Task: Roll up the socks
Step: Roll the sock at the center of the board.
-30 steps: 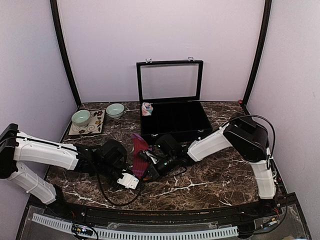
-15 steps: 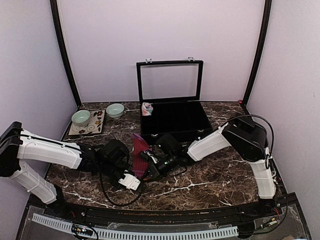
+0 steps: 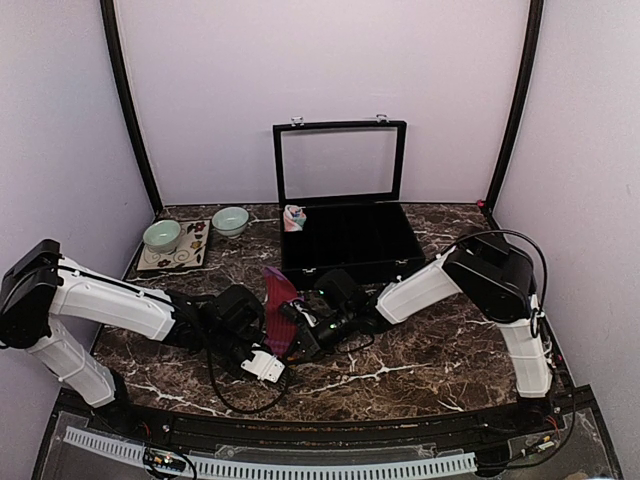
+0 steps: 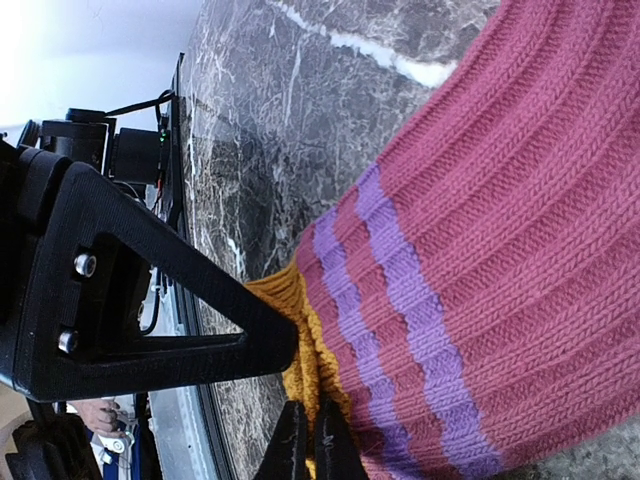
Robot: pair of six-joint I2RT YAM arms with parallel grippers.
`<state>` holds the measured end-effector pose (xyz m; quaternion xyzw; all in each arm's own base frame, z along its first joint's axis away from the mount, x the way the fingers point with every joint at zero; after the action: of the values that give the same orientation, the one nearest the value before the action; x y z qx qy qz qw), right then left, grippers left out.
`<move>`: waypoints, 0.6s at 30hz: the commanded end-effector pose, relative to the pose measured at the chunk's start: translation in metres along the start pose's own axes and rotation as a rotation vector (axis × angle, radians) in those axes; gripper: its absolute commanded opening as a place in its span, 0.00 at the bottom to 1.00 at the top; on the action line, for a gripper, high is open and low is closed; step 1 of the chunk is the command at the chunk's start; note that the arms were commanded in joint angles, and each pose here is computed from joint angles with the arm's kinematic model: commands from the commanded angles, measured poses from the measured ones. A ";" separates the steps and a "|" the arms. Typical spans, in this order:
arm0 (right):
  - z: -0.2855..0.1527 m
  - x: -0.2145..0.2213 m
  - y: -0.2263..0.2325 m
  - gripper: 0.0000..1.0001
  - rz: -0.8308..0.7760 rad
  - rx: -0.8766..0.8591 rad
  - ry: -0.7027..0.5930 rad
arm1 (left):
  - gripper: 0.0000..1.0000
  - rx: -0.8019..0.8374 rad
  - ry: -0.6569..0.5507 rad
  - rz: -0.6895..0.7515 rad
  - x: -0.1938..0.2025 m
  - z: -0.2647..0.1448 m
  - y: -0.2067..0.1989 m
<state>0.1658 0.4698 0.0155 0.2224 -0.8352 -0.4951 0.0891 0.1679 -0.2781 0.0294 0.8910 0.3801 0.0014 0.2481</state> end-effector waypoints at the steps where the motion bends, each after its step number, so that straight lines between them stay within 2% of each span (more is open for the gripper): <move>1: 0.004 0.063 -0.098 0.00 0.285 0.262 0.118 | 0.23 0.010 0.014 -0.032 0.005 0.003 -0.002; 10: 0.003 0.066 -0.097 0.00 0.286 0.243 0.116 | 0.24 0.088 0.023 -0.080 0.013 0.009 -0.017; 15: 0.003 0.063 -0.095 0.00 0.291 0.233 0.098 | 0.16 0.129 0.018 -0.103 0.013 0.013 -0.025; 18: 0.002 0.059 -0.092 0.03 0.286 0.229 0.085 | 0.10 0.155 0.027 -0.117 0.015 0.015 -0.033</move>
<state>0.1657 0.4678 0.0169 0.2156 -0.8330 -0.5032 0.0803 0.1758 -0.2811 0.0260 0.8779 0.4104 -0.0144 0.2464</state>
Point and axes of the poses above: each gripper's point midway between its finger pads, its own z axis out along the fingers, its own y axis along the line the jaws close on, x = y × z, the point moved 1 cm from there along -z, back along the fingers, and after that the axes turned 11 degrees about z, right-handed, at the moved point
